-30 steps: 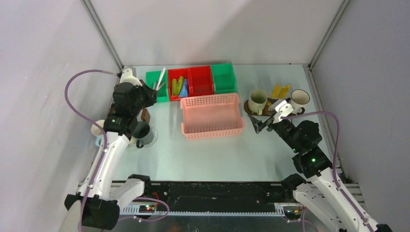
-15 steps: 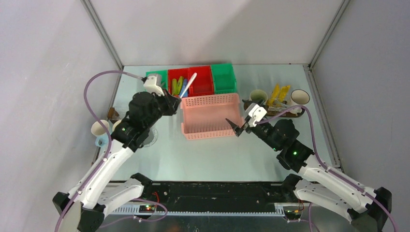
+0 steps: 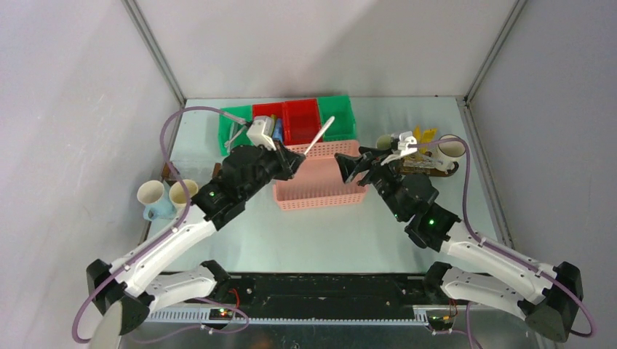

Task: Prepare toiletry sets of a toothbrush and toothpaste on the tray
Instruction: Pick up the toothbrush from the storage box.

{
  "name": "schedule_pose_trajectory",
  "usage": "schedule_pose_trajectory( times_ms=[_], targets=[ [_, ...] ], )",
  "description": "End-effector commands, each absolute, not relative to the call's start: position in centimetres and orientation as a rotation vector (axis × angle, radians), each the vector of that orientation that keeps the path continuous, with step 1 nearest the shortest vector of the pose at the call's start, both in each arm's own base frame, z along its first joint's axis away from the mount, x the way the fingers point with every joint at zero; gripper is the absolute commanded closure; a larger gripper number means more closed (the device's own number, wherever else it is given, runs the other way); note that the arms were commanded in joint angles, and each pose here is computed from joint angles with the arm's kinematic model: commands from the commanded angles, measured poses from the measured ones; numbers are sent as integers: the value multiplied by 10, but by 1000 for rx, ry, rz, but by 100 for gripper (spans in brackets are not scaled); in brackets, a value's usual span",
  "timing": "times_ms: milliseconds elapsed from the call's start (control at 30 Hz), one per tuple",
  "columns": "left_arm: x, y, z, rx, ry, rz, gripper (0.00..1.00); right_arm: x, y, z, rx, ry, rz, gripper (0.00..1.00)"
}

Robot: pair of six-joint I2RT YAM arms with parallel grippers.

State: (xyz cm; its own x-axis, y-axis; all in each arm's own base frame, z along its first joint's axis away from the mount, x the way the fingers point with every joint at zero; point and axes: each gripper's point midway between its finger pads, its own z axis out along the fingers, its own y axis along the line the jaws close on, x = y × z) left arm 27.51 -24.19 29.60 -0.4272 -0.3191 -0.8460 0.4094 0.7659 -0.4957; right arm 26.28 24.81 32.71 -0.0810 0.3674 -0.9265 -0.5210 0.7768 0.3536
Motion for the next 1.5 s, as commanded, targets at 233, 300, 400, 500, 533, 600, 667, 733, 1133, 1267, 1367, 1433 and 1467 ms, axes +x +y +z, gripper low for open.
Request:
schedule_pose_trajectory(
  times_ms=[233,300,400,500,533,600,667,733,1133,1267,1367,1433,1467],
  targets=[
    [259,-287,308,97,1819,-928,100,277,252,328,333,1604,918,44],
    [255,-290,308,99,1819,-935,100,278,254,323,371,1635,920,50],
    [253,-292,308,97,1820,-936,100,278,257,310,408,1686,916,52],
    [250,-295,306,103,1826,-944,100,278,260,304,437,1707,930,53],
    [248,-296,305,103,1828,-950,100,279,260,302,440,1713,928,53],
    [247,-297,304,101,1830,-953,100,278,262,298,450,1727,930,53],
    [245,-297,304,100,1826,-957,100,278,263,293,460,1746,931,54],
    [244,-297,305,99,1824,-959,100,278,265,289,468,1758,938,54],
    [238,-307,301,125,1837,-999,100,280,270,293,480,1744,969,56],
    [236,-309,299,138,1849,-1007,100,282,271,295,471,1737,983,56],
    [236,-310,296,143,1861,-1004,100,283,271,298,461,1727,989,56],
    [236,-310,294,144,1872,-997,100,283,271,300,449,1722,990,55],
    [236,-310,293,145,1877,-994,100,283,270,301,444,1720,987,55]
  ],
)
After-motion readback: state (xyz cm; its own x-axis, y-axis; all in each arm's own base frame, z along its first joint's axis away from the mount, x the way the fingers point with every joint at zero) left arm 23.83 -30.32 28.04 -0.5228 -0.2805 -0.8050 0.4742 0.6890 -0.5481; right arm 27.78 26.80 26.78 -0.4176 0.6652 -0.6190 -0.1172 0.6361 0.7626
